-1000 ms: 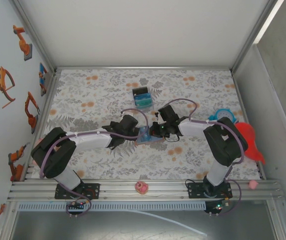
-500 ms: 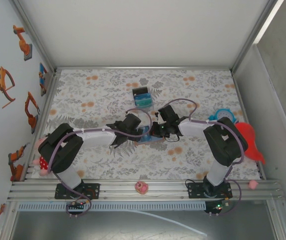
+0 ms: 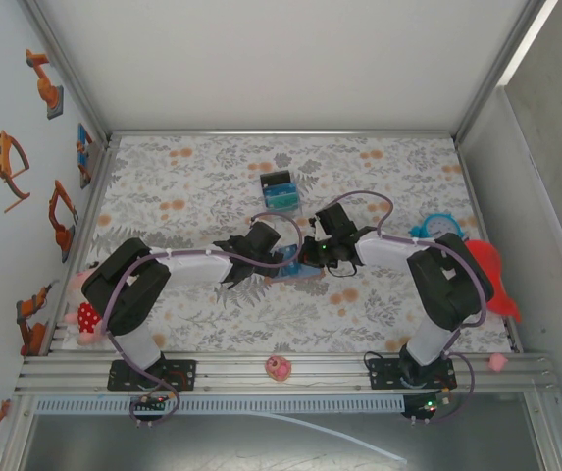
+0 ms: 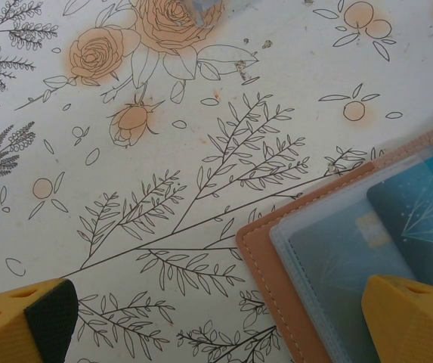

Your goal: Take the credit cards out of the card holder

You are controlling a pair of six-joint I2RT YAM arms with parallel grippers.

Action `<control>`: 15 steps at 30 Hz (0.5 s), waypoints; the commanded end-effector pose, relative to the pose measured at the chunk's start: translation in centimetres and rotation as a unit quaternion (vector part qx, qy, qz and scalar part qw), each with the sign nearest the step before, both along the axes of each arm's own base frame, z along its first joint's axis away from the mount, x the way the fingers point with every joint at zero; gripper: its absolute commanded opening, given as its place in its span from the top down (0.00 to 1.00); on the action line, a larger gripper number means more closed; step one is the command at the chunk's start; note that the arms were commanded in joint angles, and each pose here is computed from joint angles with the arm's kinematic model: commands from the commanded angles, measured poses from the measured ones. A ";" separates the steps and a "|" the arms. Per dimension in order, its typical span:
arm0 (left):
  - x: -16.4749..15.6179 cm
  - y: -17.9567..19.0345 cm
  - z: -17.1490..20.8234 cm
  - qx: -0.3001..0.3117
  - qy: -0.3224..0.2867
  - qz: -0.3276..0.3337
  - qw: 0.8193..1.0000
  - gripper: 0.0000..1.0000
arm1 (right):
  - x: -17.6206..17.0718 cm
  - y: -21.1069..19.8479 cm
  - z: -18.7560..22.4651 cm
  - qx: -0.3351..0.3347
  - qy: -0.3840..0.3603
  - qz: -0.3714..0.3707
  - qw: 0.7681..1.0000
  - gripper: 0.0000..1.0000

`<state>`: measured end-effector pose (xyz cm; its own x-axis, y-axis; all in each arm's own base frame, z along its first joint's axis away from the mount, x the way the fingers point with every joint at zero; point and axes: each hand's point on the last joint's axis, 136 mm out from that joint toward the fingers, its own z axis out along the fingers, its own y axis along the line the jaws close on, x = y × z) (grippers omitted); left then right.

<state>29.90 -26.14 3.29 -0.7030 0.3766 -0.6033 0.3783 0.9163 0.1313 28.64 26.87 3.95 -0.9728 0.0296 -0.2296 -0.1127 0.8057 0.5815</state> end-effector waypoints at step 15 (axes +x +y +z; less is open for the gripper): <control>-1.0 0.6 -1.8 0.029 0.030 -0.010 0.999 0.03 | 0.3 2.8 2.5 0.111 -0.018 0.025 0.993 0.91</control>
<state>30.02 -26.18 3.28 -0.7016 0.3788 -0.6035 0.3779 0.9159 0.1356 28.75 28.71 5.39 -0.9706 0.0391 -0.2376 -0.1415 0.7057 0.6942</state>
